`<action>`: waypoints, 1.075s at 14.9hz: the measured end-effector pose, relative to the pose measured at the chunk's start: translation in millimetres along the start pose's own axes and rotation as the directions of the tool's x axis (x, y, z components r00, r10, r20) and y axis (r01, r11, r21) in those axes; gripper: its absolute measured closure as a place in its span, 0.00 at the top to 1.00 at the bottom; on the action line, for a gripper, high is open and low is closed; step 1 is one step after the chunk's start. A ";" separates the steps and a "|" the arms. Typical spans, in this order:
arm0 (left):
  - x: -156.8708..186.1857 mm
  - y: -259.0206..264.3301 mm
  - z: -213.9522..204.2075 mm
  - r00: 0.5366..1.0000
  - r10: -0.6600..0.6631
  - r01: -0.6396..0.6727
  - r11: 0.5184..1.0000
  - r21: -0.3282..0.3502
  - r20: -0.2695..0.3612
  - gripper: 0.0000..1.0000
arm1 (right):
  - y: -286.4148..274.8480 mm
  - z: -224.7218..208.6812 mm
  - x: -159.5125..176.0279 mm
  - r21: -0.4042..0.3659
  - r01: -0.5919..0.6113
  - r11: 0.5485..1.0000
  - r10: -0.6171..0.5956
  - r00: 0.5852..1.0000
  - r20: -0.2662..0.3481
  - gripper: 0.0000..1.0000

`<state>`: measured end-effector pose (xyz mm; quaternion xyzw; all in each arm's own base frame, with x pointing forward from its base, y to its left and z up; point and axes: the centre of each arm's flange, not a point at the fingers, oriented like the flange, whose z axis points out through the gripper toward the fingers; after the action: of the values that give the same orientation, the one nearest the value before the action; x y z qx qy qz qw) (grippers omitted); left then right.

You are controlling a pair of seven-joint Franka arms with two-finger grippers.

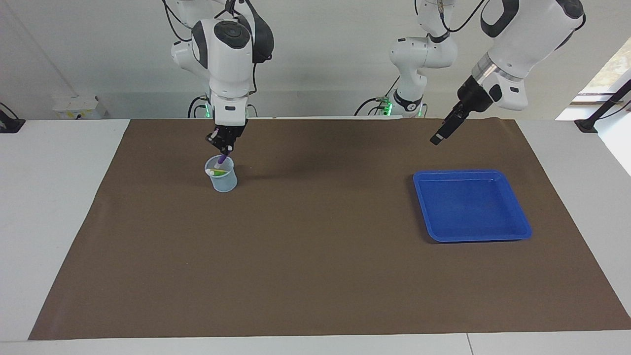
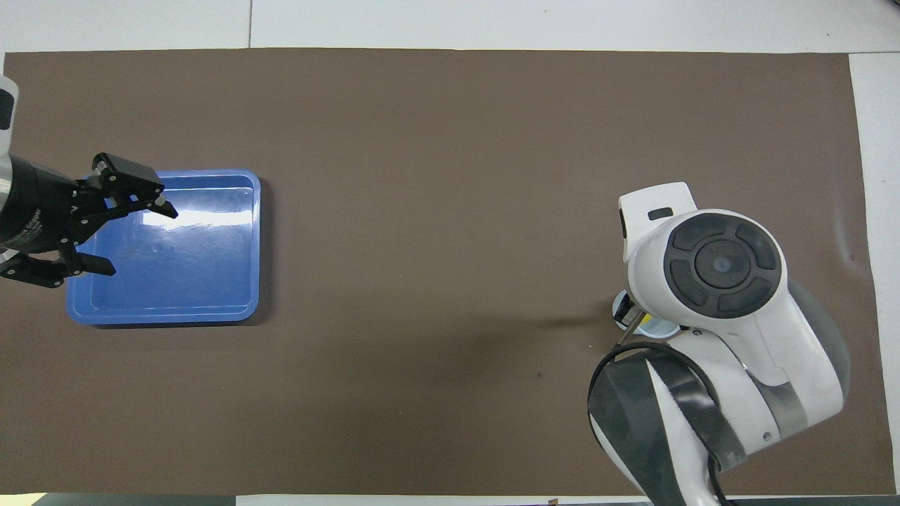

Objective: Transfer and insert pens with both arms
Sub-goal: 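Insert the purple pen into the cup and open the right gripper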

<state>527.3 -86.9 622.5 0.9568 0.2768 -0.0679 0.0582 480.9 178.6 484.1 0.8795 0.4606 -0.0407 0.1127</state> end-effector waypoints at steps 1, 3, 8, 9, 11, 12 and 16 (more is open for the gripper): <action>4.9 -5.5 -5.6 0.997 0.074 -0.074 0.996 0.042 -0.010 1.00 | -2.0 7.6 0.3 0.001 0.018 1.000 -0.018 1.000 0.000 0.18; 11.3 -17.9 -15.6 0.974 0.226 -0.225 0.969 0.103 0.003 1.00 | -5.7 21.1 0.6 0.003 0.059 0.998 -0.059 0.998 -0.003 0.18; 10.6 -41.9 -43.3 0.859 0.510 -0.513 0.851 0.111 0.050 1.00 | -8.8 31.5 1.1 0.001 0.080 0.997 -0.080 0.997 -0.010 0.33; 9.7 -42.9 -41.9 0.833 0.550 -0.553 0.826 0.109 0.058 1.00 | -8.5 31.3 0.9 0.001 0.080 0.997 -0.080 0.997 -0.010 0.48; 11.5 -43.5 -31.6 0.801 0.597 -0.599 0.794 0.105 0.055 1.00 | -6.1 29.4 -0.2 -0.002 0.075 0.997 -0.075 0.997 -0.014 0.68; 13.8 -43.0 -26.0 0.793 0.608 -0.609 0.786 0.105 0.048 1.00 | -3.0 24.6 -0.6 -0.006 0.068 0.998 -0.069 0.997 -0.022 0.78; 17.7 -40.9 -23.6 0.786 0.618 -0.617 0.780 0.105 0.030 1.00 | 15.2 -42.5 -9.0 0.074 -0.015 0.997 0.022 0.995 -0.097 1.00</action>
<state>522.4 -39.7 639.8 0.9965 -0.0556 -0.0572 0.0241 486.8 173.1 529.5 0.8881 0.4557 -0.0132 0.0582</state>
